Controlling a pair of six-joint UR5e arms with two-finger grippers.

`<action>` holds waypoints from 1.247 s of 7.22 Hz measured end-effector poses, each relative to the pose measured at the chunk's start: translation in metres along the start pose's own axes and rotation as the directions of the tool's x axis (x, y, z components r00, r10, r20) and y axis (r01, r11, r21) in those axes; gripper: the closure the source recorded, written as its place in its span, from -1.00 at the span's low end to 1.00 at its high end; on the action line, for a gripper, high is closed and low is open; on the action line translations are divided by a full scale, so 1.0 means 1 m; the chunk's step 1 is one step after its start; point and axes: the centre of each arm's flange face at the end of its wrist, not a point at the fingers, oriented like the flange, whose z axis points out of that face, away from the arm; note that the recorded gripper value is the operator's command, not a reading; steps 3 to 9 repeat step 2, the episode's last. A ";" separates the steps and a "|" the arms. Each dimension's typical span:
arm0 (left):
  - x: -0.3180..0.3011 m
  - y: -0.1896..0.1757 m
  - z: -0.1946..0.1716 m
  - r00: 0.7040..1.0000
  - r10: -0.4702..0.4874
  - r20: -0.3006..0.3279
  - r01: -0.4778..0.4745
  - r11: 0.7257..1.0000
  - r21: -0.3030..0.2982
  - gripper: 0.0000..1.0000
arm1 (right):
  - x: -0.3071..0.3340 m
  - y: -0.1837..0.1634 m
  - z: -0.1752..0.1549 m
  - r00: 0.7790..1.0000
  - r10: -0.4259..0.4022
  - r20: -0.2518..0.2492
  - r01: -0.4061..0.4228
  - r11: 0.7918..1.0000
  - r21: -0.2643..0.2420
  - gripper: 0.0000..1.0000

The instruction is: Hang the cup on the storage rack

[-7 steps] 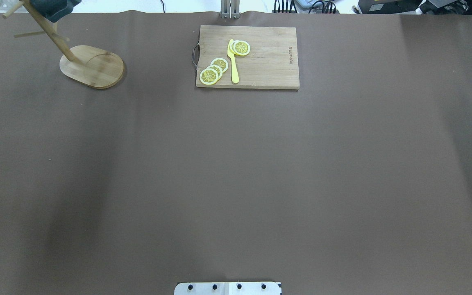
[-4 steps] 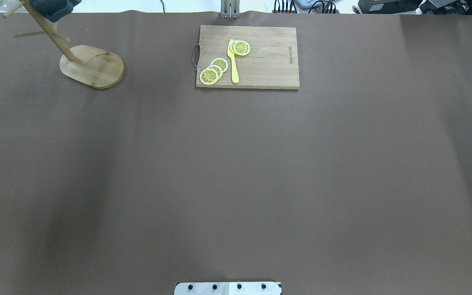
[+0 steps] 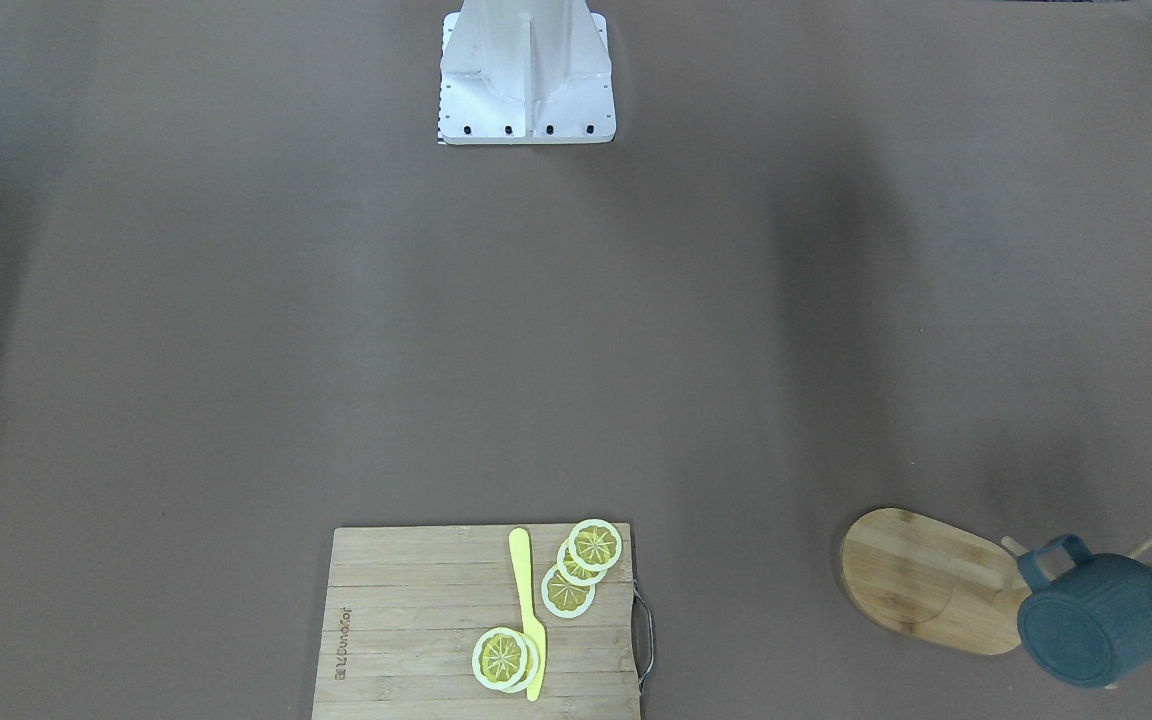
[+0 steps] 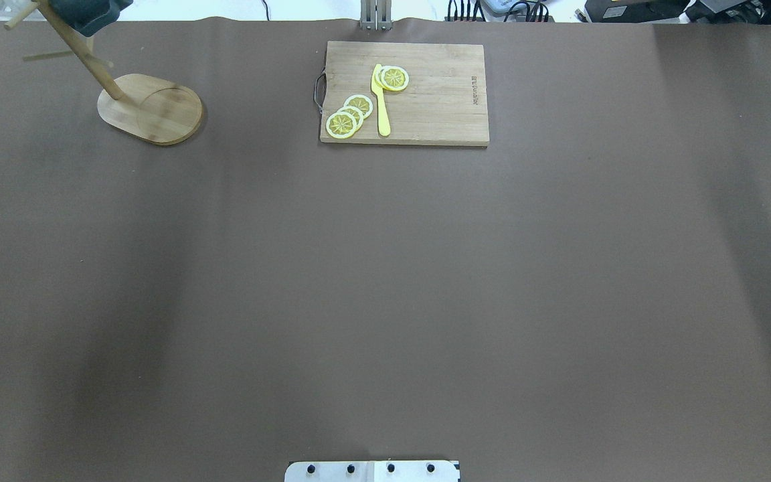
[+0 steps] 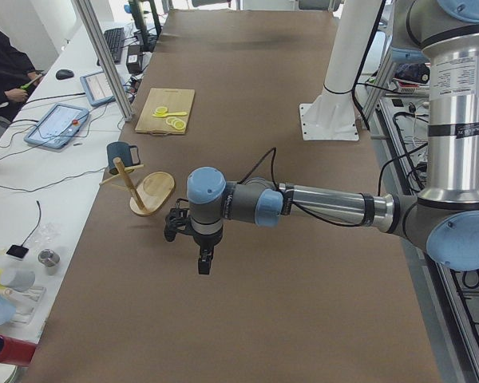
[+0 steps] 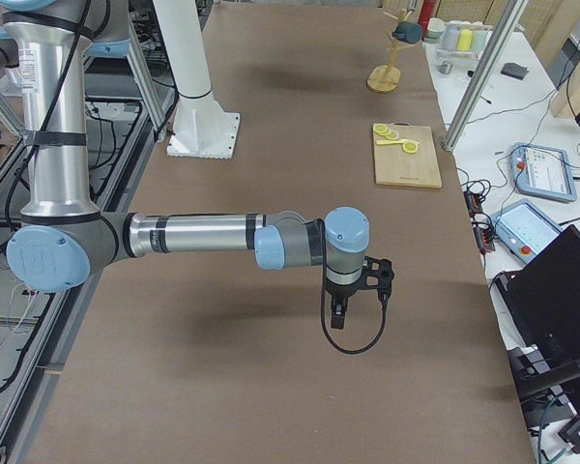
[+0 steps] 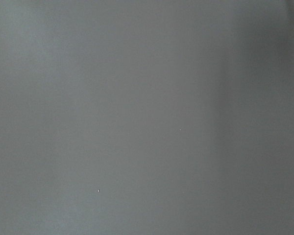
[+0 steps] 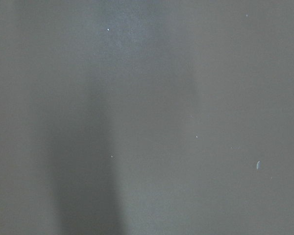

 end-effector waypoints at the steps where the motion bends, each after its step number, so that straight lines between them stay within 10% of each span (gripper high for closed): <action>1: 0.001 -0.001 0.000 1.000 0.001 -0.001 -0.001 1.000 0.000 -0.97 | -0.001 0.000 0.000 1.000 0.000 0.001 0.000 1.000 0.000 -1.00; 9: 0.001 -0.001 -0.001 1.000 0.001 -0.001 -0.001 1.000 0.000 -0.97 | -0.001 0.001 0.000 1.000 0.001 0.002 -0.001 1.000 -0.001 -1.00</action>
